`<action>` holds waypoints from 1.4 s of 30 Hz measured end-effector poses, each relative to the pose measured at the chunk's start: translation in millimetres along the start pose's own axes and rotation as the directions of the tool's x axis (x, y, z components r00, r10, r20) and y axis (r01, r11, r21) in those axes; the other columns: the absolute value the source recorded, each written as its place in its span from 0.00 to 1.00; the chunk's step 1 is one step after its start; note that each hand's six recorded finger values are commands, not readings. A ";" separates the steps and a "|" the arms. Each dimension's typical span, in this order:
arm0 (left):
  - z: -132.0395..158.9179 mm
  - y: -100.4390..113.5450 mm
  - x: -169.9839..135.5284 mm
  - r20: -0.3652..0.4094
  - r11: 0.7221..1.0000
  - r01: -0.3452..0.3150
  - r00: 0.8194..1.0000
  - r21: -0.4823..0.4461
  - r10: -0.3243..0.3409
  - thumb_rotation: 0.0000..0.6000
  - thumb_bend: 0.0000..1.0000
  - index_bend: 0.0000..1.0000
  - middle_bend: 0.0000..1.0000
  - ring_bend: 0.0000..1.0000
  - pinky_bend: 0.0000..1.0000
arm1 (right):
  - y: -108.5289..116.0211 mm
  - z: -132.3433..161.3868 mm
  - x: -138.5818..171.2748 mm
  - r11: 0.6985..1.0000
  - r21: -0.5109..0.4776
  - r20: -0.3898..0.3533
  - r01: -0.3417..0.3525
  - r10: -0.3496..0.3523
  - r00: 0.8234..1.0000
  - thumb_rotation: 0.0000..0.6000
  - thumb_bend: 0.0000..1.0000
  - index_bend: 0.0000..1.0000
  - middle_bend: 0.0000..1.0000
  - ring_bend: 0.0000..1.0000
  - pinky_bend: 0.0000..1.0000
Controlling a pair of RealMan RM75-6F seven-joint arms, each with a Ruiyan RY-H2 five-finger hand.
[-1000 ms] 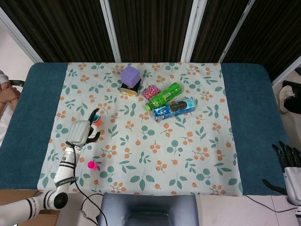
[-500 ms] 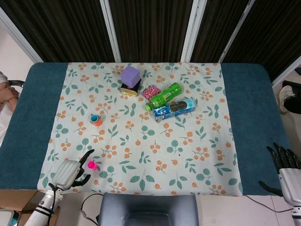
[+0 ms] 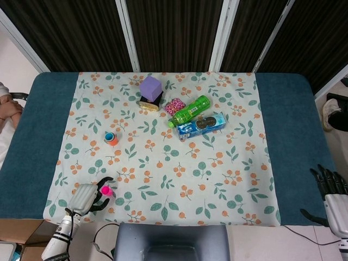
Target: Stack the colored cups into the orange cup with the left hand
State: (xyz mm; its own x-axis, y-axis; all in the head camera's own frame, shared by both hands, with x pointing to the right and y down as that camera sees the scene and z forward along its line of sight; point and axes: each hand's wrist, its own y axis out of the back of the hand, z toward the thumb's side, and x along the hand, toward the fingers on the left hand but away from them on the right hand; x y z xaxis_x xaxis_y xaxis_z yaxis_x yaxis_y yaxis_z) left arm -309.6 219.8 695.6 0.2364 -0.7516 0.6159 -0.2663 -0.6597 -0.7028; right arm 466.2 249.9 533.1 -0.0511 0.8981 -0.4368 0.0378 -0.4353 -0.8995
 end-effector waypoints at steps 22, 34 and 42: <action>-3.5 2.1 9.5 -0.011 0.999 -0.009 1.000 -0.035 0.009 1.00 0.36 0.55 1.00 1.00 1.00 | 0.5 -0.5 0.3 1.000 -0.001 0.003 0.001 -0.001 1.000 1.00 0.23 0.00 0.00 0.00 0.00; 14.8 81.7 49.6 0.008 0.959 -0.268 0.963 -0.091 0.270 1.00 0.36 0.58 1.00 1.00 1.00 | -1.4 0.0 -0.5 1.000 0.006 0.004 -0.003 0.003 1.000 1.00 0.23 0.00 0.00 0.00 0.00; 16.9 108.5 114.2 -0.067 0.928 -0.370 0.928 -0.051 0.366 1.00 0.36 0.59 1.00 1.00 1.00 | -5.7 0.5 -3.2 1.000 0.017 0.009 -0.018 0.018 1.000 1.00 0.23 0.00 0.00 0.00 0.00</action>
State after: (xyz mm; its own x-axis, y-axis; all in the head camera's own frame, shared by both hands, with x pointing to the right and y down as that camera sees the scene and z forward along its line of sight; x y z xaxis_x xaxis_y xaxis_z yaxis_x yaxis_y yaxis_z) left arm -295.7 62.4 683.7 0.0593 -0.9392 0.3381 -0.3818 -0.3343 -0.8617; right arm 465.6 249.5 539.6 -0.0590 0.8896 -0.4530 0.0217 -0.4525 -0.8915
